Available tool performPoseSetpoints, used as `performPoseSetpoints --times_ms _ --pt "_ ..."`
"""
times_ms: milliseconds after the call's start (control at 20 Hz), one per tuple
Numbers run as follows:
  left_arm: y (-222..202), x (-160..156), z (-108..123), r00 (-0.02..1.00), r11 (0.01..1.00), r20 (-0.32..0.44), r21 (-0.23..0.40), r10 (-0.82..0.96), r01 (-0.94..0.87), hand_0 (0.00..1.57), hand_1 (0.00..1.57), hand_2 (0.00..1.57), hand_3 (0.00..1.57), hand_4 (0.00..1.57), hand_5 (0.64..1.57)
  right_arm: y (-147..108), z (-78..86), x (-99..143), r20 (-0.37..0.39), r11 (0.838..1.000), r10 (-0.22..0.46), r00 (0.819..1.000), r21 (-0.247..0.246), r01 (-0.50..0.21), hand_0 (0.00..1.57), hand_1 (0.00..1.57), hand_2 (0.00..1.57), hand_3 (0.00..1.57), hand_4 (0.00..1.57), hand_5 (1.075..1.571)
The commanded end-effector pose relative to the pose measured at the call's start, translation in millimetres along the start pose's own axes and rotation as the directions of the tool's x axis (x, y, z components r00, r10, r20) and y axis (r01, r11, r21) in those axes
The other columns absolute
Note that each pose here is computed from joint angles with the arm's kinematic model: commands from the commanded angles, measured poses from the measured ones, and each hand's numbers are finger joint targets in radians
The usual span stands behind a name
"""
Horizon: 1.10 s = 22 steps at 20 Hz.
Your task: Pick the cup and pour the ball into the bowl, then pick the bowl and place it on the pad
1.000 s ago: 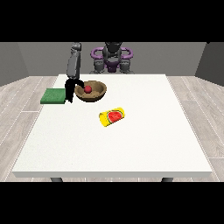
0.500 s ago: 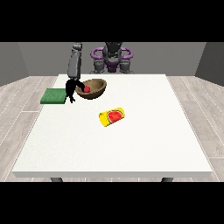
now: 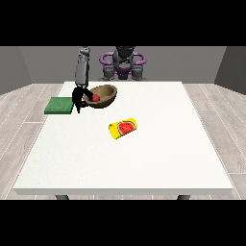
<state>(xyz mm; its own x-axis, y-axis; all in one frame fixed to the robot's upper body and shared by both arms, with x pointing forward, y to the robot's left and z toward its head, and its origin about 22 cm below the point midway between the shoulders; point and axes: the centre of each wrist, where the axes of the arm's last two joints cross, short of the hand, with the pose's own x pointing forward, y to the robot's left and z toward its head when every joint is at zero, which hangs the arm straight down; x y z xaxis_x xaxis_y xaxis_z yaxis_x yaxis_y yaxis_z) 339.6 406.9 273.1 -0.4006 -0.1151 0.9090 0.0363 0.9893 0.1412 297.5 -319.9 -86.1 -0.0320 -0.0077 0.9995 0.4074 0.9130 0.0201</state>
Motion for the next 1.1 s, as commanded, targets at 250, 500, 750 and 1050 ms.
performPoseSetpoints --times_ms 250,500,750,1050 --pt "24.2 -29.3 15.8 0.994 0.999 -0.106 0.047 0.012 -0.007 0.0 0.0 0.0 0.0 1.2 1.534 -76.7 -36.8 55.5 -0.229 0.952 0.279 0.933 -0.061 -0.3 1.57 1.57 1.57 1.04 1.03 1.556" --pt "48.4 -37.9 29.2 0.988 0.993 -0.156 0.119 0.01 0.009 0.0 0.0 0.0 0.0 1.2 1.537 -78.0 -58.0 96.2 -0.263 0.928 0.36 0.895 -0.003 -0.373 1.57 1.57 1.57 0.83 1.04 1.559" --pt "50.6 -49.1 41.4 0.987 0.992 -0.159 0.126 0.004 0.017 0.0 0.0 0.0 0.0 1.2 1.545 -118.3 -82.7 151.3 -0.283 0.934 0.335 0.899 -0.023 -0.355 1.57 1.57 1.57 0.67 1.08 1.566" --pt "71.6 -66.6 65.0 0.993 0.983 -0.111 0.175 -0.034 0.053 0.0 0.0 0.0 0.0 1.2 1.546 -124.2 -91.5 180.9 -0.201 0.941 0.327 0.923 -0.016 -0.337 1.57 1.57 1.57 0.58 1.09 1.564"
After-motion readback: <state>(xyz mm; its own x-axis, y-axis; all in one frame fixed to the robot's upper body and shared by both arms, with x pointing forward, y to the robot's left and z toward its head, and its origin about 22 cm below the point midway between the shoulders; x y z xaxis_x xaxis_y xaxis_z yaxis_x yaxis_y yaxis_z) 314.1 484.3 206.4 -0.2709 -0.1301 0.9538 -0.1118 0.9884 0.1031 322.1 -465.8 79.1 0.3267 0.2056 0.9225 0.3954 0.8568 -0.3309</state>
